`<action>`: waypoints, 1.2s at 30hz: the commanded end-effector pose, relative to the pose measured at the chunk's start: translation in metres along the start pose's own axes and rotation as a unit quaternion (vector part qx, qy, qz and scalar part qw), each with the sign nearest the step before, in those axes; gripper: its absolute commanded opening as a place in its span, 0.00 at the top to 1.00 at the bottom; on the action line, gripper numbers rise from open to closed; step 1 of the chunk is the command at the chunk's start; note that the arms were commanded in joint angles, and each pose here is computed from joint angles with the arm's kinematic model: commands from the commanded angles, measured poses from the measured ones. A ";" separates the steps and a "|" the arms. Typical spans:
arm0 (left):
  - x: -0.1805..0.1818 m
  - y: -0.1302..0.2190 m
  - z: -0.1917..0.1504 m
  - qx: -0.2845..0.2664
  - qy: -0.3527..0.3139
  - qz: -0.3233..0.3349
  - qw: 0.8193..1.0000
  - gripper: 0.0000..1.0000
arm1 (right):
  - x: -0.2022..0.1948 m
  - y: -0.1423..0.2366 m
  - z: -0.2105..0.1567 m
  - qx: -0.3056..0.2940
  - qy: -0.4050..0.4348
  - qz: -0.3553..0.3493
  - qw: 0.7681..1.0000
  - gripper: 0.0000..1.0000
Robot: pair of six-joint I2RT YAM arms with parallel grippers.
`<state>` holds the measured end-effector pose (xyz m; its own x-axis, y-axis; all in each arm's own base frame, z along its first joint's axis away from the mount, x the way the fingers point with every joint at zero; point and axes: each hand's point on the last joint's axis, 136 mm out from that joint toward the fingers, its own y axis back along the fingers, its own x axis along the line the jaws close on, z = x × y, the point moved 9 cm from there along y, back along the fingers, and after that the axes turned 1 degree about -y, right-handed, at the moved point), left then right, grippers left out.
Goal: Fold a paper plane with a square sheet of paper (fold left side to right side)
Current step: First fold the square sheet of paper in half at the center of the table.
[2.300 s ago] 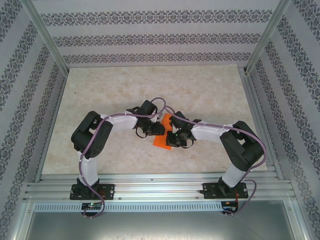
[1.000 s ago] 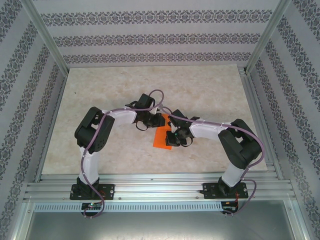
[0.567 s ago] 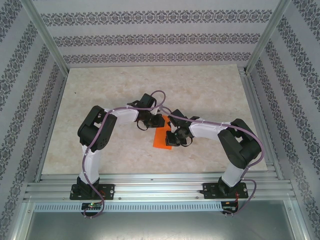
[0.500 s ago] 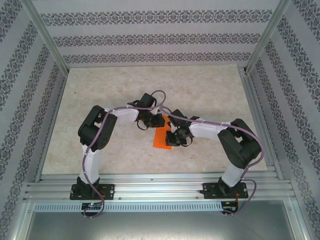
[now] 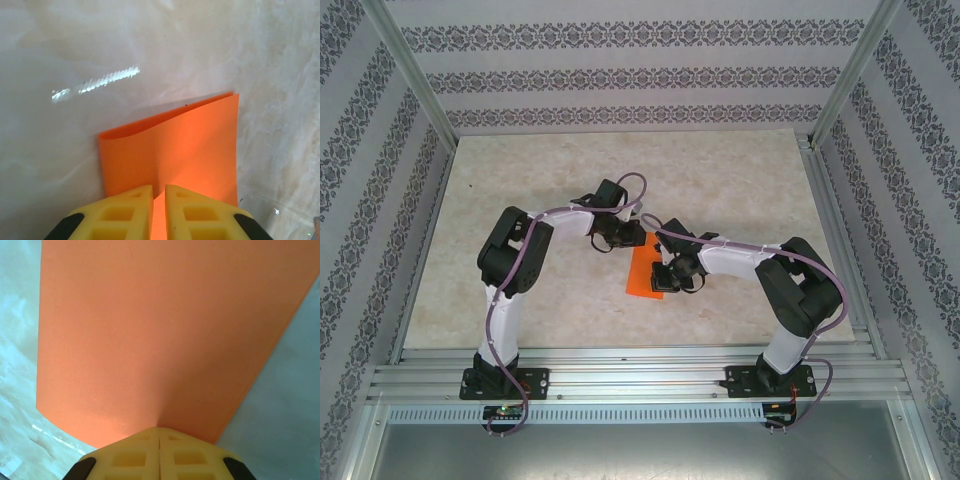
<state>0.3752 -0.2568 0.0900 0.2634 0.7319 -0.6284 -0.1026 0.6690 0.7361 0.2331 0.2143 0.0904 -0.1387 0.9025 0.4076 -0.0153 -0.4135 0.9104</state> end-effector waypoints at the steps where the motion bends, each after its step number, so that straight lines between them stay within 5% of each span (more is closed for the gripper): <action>1: 0.020 -0.001 0.022 -0.039 -0.015 0.038 0.998 0.83 | -0.040 -0.022 -0.032 0.068 -0.021 -0.123 0.990 0.93; 19: 0.037 0.002 0.052 -0.058 -0.005 0.060 0.996 0.83 | -0.038 -0.022 -0.033 0.067 -0.021 -0.118 0.991 0.93; 26: 0.025 0.055 0.052 -0.104 -0.016 0.060 0.993 0.81 | -0.034 -0.020 -0.028 0.056 -0.019 -0.106 0.993 0.93; 32: 0.013 0.093 0.023 -0.127 -0.017 0.055 0.990 0.79 | -0.018 0.001 -0.010 -0.011 -0.010 -0.054 0.998 0.89; 36: 0.012 0.106 -0.014 -0.136 -0.006 0.042 0.990 0.75 | -0.003 0.035 0.008 -0.070 0.001 -0.005 0.998 0.76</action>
<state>0.3704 -0.1785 0.1558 0.2467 0.7981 -0.5498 -0.3607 0.6021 0.7123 0.2340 0.2074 0.1018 -0.1437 0.9046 0.4013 -0.0710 -0.4139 0.9076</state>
